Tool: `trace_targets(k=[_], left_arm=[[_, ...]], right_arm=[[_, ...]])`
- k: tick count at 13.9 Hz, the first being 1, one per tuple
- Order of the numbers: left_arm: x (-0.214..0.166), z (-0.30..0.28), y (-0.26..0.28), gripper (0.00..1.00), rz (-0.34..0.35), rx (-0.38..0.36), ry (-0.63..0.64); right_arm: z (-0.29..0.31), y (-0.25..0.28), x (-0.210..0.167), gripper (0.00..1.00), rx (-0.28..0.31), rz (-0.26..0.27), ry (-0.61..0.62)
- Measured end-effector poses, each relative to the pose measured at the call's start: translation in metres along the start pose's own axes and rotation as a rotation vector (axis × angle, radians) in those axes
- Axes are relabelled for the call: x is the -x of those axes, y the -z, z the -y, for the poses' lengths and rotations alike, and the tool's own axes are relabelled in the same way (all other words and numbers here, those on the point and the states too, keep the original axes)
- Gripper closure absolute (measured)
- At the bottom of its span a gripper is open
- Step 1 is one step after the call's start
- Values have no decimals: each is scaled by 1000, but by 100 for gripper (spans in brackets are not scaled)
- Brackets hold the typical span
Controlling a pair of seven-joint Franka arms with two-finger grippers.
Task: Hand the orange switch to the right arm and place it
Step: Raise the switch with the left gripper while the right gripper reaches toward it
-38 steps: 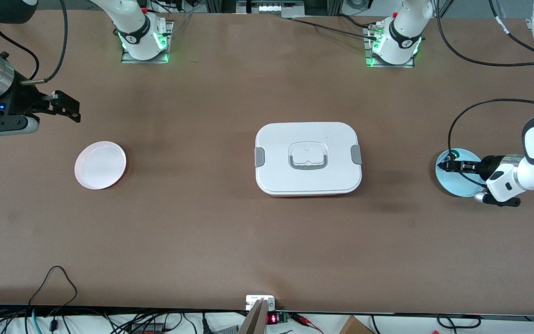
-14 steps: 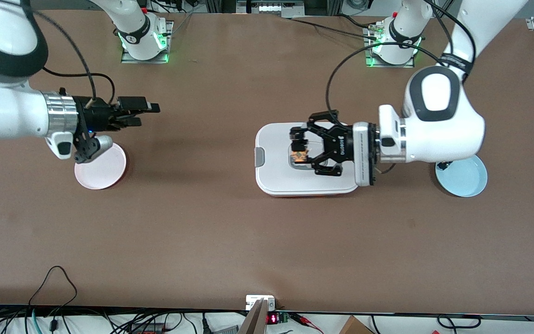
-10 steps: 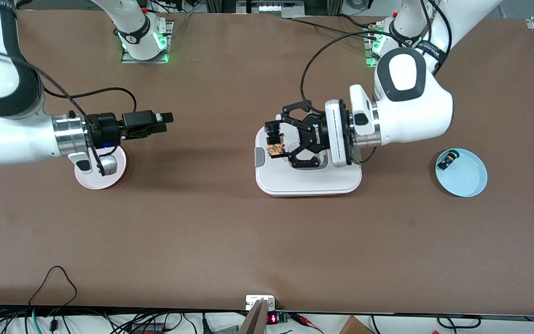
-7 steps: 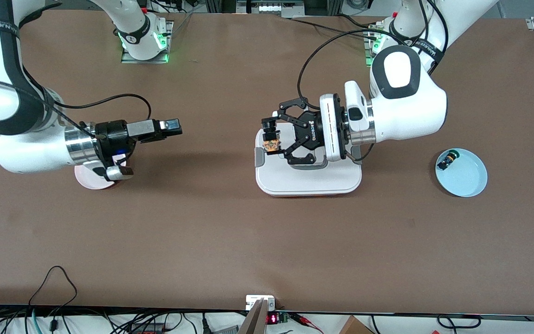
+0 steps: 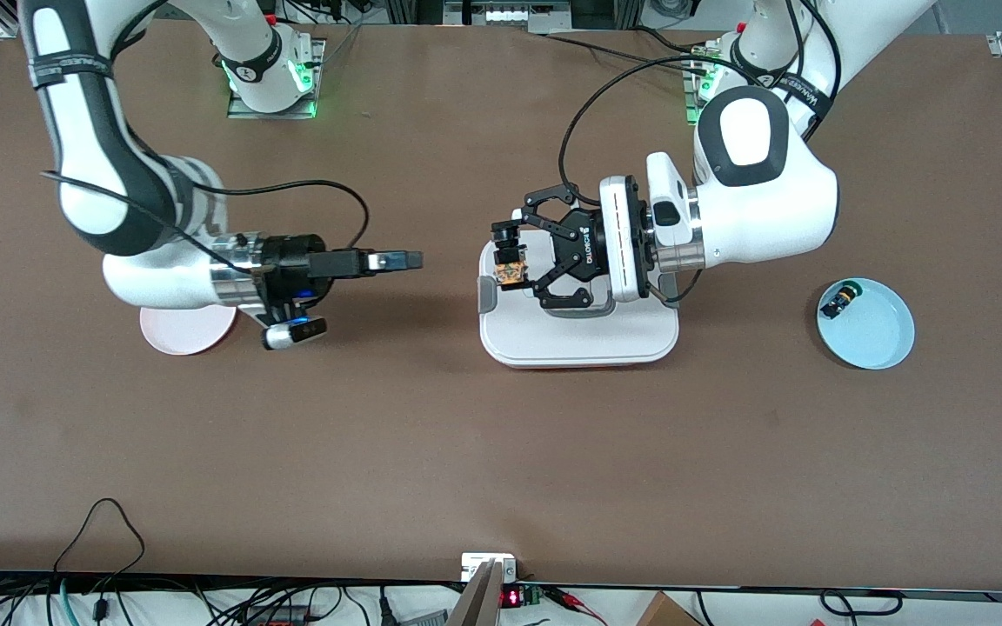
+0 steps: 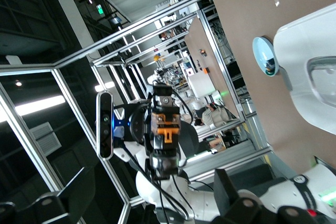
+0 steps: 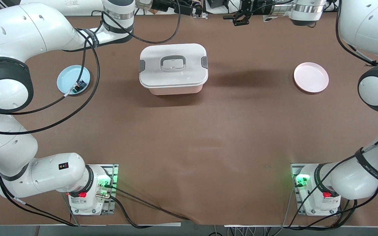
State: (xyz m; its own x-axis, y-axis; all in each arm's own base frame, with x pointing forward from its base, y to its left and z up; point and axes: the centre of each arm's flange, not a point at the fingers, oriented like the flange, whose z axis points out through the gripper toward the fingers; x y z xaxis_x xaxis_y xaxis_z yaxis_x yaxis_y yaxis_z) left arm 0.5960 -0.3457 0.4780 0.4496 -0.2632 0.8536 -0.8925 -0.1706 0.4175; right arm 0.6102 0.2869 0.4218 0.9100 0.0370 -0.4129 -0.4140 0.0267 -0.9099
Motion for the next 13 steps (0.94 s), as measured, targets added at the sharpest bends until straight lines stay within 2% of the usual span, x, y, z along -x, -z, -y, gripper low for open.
trace_targets(k=[3, 7, 10, 13], left_arm=[[0, 0, 0, 28, 0, 0, 0], [0, 0, 0, 28, 0, 0, 0], [0, 0, 0, 28, -1, 0, 1], [0, 0, 0, 28, -1, 0, 1]], right_arm=[[-4, -30, 5, 0, -41, -43, -26], [-17, -63, 6, 0, -56, -78, -56], [-21, -88, 8, 0, -64, -88, -64], [-16, -89, 5, 2, -89, -94, -66]])
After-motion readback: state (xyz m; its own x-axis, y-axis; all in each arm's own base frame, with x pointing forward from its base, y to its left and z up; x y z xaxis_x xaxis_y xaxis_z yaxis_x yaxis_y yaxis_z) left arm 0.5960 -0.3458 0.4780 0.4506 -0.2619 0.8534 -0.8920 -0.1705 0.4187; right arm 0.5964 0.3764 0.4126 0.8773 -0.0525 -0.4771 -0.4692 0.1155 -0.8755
